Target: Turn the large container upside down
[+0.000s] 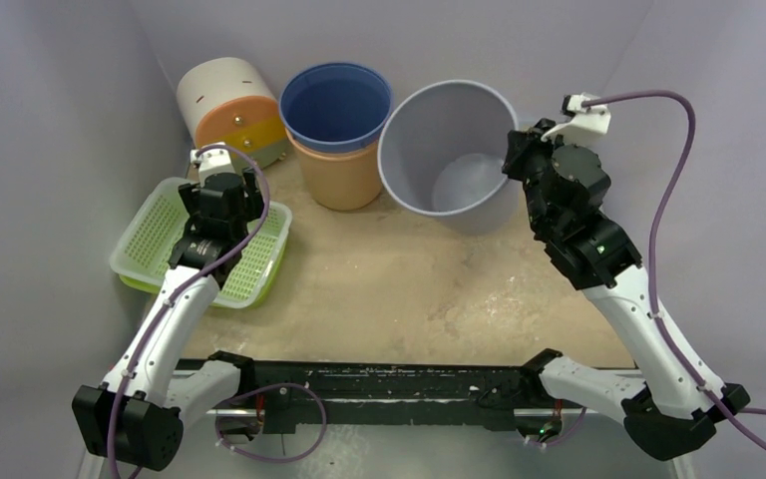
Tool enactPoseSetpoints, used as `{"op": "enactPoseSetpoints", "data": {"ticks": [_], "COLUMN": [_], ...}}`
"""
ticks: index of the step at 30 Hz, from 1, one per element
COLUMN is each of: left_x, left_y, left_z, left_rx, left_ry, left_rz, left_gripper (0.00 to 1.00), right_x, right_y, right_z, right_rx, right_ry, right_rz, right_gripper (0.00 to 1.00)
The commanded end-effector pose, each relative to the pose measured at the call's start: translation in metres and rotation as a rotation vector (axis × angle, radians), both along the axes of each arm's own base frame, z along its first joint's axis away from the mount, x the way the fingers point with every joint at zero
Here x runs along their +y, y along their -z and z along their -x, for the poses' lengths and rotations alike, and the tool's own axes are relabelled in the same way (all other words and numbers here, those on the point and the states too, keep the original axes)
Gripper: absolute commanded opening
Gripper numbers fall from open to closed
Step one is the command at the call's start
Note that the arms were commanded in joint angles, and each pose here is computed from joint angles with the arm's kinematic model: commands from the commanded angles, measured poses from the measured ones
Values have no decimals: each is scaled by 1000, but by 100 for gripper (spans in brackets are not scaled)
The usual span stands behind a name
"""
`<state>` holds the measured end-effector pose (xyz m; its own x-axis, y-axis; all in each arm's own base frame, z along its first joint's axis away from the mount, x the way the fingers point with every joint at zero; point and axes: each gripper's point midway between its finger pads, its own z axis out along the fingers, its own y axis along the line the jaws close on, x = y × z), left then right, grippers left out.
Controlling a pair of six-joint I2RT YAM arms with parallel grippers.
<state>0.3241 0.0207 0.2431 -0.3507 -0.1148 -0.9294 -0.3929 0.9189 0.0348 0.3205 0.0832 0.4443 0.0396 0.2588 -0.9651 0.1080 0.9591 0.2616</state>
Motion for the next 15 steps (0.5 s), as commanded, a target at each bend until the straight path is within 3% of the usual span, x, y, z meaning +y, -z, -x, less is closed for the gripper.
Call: {"op": "enactPoseSetpoints", "data": {"ticks": [1,6,15], "left_x": [-1,-1,-1], "left_y": [-12,-8,-4], "left_z": [-6,-8,-10], "left_rx": [-40,-26,-8], "left_ry": [3,5,2], "left_rz": [7,0,-4], "left_gripper": [83,83,83], "right_x": [40,76,126], "right_y": [-16,15,62], "right_z": [21,23,7], "right_rx": [-59,-16,98], "right_ry": [-242,-402,-555], "right_rz": [-273,-377,-390], "right_gripper": [0,0,0]}}
